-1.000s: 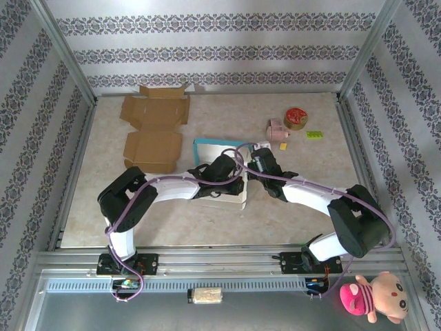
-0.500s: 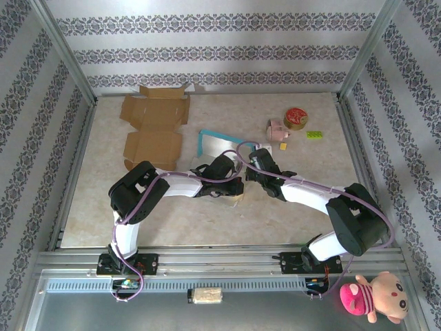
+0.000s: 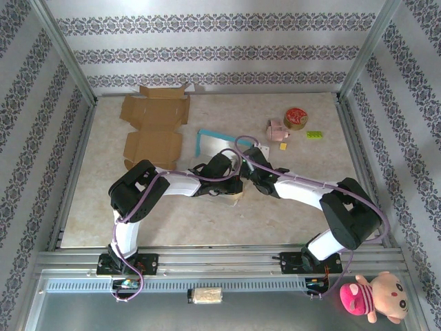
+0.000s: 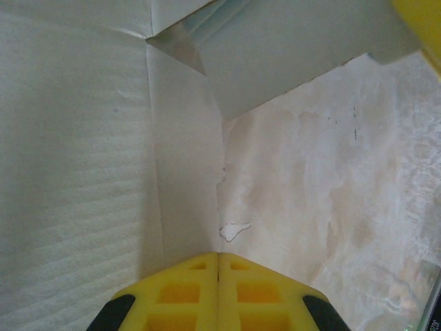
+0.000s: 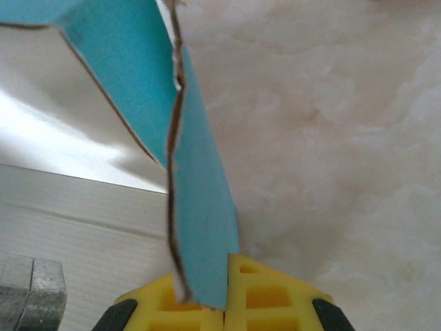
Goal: Fold the paper box
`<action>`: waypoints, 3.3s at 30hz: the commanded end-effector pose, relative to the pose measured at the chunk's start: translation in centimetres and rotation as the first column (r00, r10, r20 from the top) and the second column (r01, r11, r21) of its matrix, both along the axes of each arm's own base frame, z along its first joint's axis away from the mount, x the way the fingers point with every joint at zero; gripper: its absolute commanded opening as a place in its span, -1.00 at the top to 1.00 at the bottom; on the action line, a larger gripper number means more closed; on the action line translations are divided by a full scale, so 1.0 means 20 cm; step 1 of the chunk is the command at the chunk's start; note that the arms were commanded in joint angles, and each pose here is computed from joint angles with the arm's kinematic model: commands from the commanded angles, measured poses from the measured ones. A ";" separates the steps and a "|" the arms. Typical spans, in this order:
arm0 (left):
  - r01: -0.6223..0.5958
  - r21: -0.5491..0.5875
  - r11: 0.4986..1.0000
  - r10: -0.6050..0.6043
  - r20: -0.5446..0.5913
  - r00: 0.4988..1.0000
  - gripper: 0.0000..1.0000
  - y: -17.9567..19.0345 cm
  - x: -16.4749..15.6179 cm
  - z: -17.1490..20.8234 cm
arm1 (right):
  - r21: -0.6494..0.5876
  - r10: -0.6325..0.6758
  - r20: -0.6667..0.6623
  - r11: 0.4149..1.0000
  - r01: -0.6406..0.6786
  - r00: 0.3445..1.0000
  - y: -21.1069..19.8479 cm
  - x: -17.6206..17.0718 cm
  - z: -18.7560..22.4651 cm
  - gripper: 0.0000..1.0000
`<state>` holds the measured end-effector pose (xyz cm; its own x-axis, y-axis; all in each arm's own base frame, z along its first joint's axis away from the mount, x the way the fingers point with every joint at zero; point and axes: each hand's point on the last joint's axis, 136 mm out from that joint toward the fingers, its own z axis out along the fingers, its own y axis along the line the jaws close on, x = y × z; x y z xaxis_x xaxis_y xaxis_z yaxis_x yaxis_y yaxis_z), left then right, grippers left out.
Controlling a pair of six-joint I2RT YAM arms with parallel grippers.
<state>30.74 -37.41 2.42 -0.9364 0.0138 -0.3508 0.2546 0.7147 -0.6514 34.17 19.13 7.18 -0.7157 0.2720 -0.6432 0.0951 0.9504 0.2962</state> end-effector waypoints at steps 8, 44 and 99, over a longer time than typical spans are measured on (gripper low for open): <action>-0.081 0.025 0.996 0.081 0.006 0.997 1.00 0.10 0.04 -0.07 | -0.106 -0.024 -0.026 0.994 0.022 0.999 0.01 -0.24 -0.24 0.92; -0.224 0.223 0.949 0.145 0.324 0.935 0.53 0.70 0.16 0.57 | -0.301 0.129 -0.012 0.945 -0.126 0.992 -0.15 -0.15 0.02 0.94; 0.163 -0.143 0.976 -0.161 0.024 0.987 1.00 -0.09 0.17 -0.08 | -0.089 -0.203 -0.180 0.978 0.190 0.962 -0.13 -0.09 -0.11 0.82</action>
